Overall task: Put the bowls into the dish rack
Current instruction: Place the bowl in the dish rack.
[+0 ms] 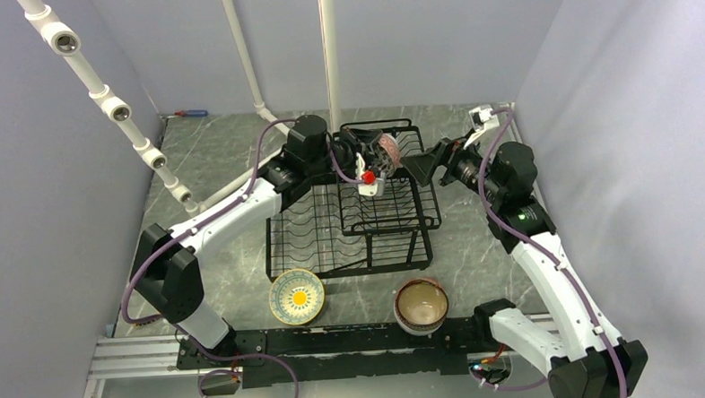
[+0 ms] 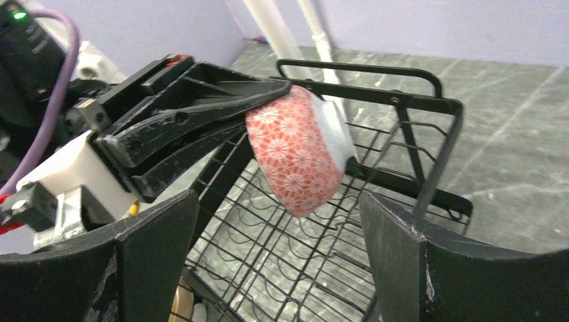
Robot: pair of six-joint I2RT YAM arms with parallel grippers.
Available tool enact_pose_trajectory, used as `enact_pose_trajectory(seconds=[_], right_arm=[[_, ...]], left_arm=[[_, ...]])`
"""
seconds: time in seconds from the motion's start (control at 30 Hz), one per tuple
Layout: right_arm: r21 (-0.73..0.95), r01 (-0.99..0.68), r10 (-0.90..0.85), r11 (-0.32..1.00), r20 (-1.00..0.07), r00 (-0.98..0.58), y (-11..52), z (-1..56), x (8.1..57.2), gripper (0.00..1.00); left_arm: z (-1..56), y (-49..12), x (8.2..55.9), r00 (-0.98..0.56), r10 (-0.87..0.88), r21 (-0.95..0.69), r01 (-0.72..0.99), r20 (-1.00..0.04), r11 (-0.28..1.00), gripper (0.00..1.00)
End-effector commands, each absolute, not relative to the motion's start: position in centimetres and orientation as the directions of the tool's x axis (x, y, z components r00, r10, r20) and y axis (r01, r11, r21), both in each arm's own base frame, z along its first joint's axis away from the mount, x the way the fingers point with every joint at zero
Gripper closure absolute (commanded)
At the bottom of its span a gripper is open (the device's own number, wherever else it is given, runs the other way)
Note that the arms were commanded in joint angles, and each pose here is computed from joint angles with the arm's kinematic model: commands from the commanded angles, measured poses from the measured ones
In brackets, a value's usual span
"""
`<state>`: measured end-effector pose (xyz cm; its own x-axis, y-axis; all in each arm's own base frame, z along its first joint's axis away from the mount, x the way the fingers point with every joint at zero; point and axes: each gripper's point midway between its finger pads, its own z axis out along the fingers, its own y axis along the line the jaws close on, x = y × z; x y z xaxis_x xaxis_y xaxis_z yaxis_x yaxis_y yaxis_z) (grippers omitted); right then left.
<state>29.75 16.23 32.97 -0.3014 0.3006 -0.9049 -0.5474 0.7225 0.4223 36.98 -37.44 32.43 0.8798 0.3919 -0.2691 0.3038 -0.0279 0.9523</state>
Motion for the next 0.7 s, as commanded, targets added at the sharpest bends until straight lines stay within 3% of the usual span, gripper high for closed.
enact_pose_trajectory(seconds=[0.0, 0.17, 0.4, 0.67], right_arm=[[0.377, -0.688, 0.298, 0.620, -0.924, -0.239, 18.0, 35.7, 28.9, 0.07], [0.375, -0.753, 0.266, 0.541, -0.925, -0.270, 19.5, 35.2, 28.9, 0.06], [0.406, -0.761, 0.242, 0.506, -0.914, -0.327, 20.5, 33.8, 30.3, 0.06], [0.426, -0.796, 0.222, 0.430, -0.905, -0.363, 21.7, 33.8, 31.0, 0.12]], left_arm=[[38.8, -37.0, 35.7, 0.931, 0.309, 0.981, 0.174, -0.193, 0.086, 0.97], [37.7, -35.9, 35.1, 0.950, 0.301, 0.995, 0.097, -0.088, -0.014, 0.97], [36.1, -34.8, 35.1, 0.946, 0.293, 0.989, 0.150, -0.138, -0.017, 0.97], [35.0, -34.3, 35.4, 0.935, 0.315, 0.985, 0.171, -0.160, -0.007, 0.96]])
